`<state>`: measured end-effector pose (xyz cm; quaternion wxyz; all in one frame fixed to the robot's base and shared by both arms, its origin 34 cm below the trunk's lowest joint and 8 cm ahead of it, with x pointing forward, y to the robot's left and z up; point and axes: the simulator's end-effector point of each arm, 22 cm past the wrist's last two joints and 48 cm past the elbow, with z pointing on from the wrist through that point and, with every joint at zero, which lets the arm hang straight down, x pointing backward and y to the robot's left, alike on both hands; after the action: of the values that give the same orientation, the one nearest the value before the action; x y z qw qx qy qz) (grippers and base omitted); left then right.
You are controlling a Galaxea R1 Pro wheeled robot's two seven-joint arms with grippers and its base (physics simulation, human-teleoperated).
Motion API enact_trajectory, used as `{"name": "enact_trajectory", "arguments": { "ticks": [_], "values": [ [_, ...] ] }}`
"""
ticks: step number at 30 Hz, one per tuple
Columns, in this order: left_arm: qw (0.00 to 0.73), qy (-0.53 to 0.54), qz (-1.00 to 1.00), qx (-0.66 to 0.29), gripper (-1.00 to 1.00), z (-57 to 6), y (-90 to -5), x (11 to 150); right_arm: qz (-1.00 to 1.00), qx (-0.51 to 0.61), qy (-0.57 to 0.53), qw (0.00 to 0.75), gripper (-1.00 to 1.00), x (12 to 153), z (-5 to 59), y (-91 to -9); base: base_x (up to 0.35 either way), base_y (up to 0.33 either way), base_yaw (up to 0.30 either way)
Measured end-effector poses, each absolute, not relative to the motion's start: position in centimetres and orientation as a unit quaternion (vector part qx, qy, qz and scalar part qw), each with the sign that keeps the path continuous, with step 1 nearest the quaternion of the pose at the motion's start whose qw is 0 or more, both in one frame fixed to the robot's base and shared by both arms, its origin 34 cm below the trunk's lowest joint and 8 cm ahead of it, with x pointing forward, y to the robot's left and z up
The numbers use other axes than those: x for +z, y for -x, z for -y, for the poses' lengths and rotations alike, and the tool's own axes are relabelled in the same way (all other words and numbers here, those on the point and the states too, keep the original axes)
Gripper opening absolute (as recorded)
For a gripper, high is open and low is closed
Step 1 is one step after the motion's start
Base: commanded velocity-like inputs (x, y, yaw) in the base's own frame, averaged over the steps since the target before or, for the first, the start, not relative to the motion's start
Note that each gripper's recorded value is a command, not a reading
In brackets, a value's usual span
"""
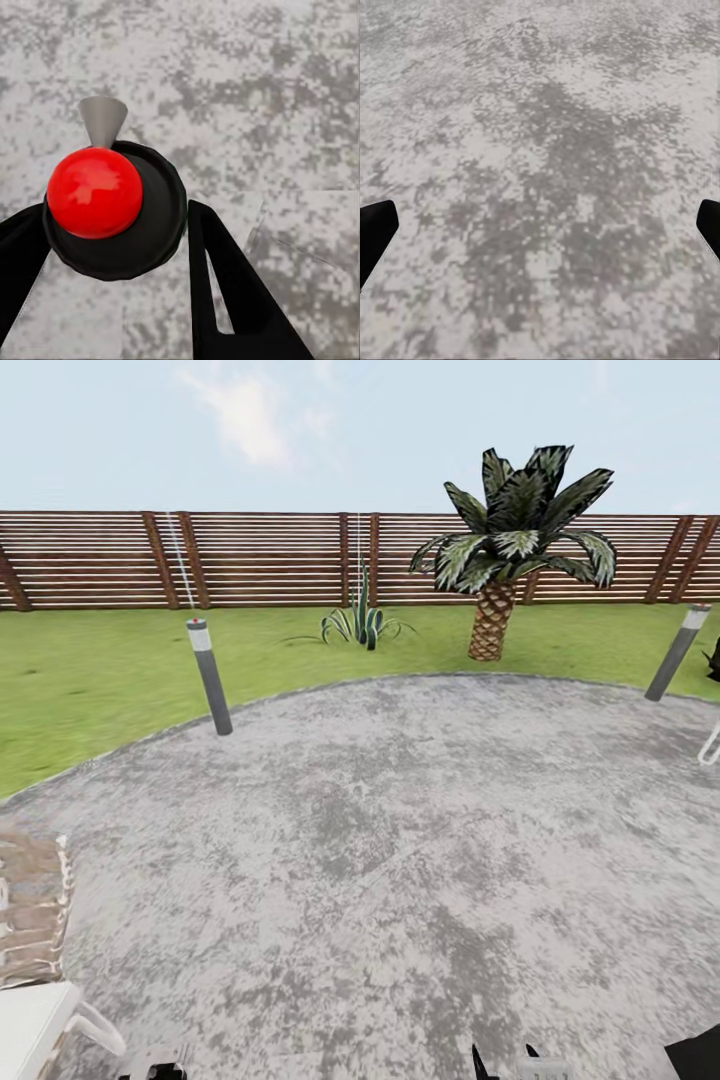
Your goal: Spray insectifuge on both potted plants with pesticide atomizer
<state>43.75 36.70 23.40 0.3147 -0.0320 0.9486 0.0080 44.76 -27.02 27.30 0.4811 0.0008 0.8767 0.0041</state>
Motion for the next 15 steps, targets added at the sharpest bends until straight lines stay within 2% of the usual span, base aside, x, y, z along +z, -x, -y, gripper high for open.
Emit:
{"name": "enact_trajectory", "arguments": {
  "ticks": [15],
  "values": [
    [0.315, 0.032, -0.949, 0.008, -1.0, -36.64, -43.75, 23.4, -0.876, 0.002, -0.001, 0.482, 1.0, 27.33, 27.19, -44.79, 0.339, 0.0, 0.0]
  ]
}}
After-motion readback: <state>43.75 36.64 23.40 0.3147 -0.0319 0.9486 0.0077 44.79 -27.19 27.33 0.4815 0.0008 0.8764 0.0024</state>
